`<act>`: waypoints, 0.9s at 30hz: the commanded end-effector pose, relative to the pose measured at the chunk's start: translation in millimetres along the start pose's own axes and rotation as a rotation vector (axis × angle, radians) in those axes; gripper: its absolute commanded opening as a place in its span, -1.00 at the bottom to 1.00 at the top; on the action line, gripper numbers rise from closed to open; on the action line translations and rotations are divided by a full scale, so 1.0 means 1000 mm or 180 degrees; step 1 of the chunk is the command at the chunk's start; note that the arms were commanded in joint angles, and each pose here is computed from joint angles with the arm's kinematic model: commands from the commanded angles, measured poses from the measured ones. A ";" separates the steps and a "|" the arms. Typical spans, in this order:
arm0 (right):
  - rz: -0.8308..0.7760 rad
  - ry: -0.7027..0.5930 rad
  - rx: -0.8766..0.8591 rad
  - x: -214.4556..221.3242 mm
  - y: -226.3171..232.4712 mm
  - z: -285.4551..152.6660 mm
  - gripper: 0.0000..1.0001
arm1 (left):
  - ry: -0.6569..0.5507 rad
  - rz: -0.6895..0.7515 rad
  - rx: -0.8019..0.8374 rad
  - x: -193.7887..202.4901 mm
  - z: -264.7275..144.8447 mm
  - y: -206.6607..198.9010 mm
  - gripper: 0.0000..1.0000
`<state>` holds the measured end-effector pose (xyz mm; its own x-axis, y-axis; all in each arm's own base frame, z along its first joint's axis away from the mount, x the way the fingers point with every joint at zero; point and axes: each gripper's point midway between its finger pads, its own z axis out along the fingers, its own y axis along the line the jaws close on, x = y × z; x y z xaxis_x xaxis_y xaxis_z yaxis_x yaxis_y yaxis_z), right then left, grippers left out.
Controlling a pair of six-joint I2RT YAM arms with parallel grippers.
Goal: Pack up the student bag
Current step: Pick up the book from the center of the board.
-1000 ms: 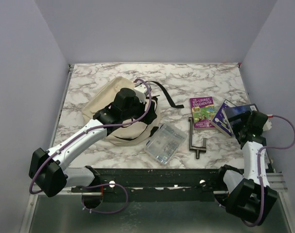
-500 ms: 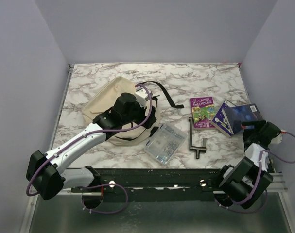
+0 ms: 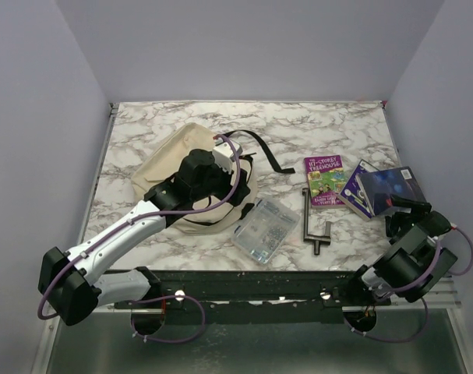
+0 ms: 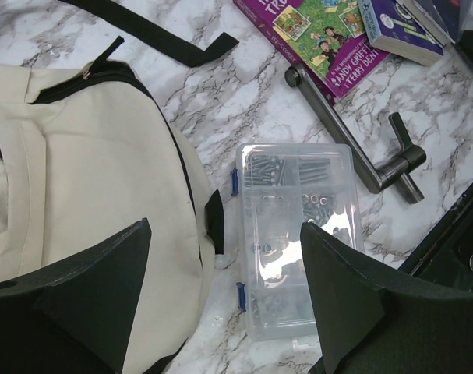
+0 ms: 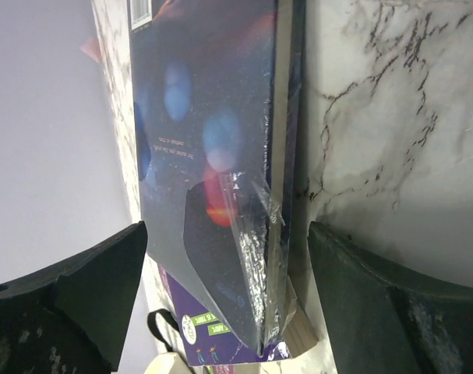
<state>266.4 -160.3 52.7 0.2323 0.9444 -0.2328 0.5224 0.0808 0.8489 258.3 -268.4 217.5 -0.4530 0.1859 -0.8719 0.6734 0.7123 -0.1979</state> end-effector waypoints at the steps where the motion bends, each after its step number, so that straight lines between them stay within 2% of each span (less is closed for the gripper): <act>1: 0.0242 0.0029 -0.0254 0.000 0.008 0.005 0.73 | -0.0121 0.0086 -0.0041 -0.007 -0.006 0.002 0.59; 9: 0.0377 0.0085 -0.0305 0.003 0.003 0.009 0.45 | -0.0155 0.0121 -0.0062 -0.009 -0.009 0.003 0.59; 14: 0.0421 0.0114 -0.0426 0.004 0.003 0.010 0.07 | -0.0159 0.0121 -0.0057 -0.010 -0.009 0.002 0.59; 22: 0.0364 0.0235 -0.0616 0.011 0.011 0.005 -0.67 | -0.0151 0.0118 -0.0078 -0.009 -0.009 0.004 0.59; 27: 0.0239 0.0424 -0.0748 0.021 0.023 -0.006 -0.82 | -0.0156 0.0124 -0.0089 -0.009 -0.009 0.004 0.59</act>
<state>278.2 -153.2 55.5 0.2412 0.9674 -0.0771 0.3434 -0.0108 0.9391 258.2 -264.3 222.6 -0.4280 0.1878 -0.8841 0.6767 0.7150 -0.1756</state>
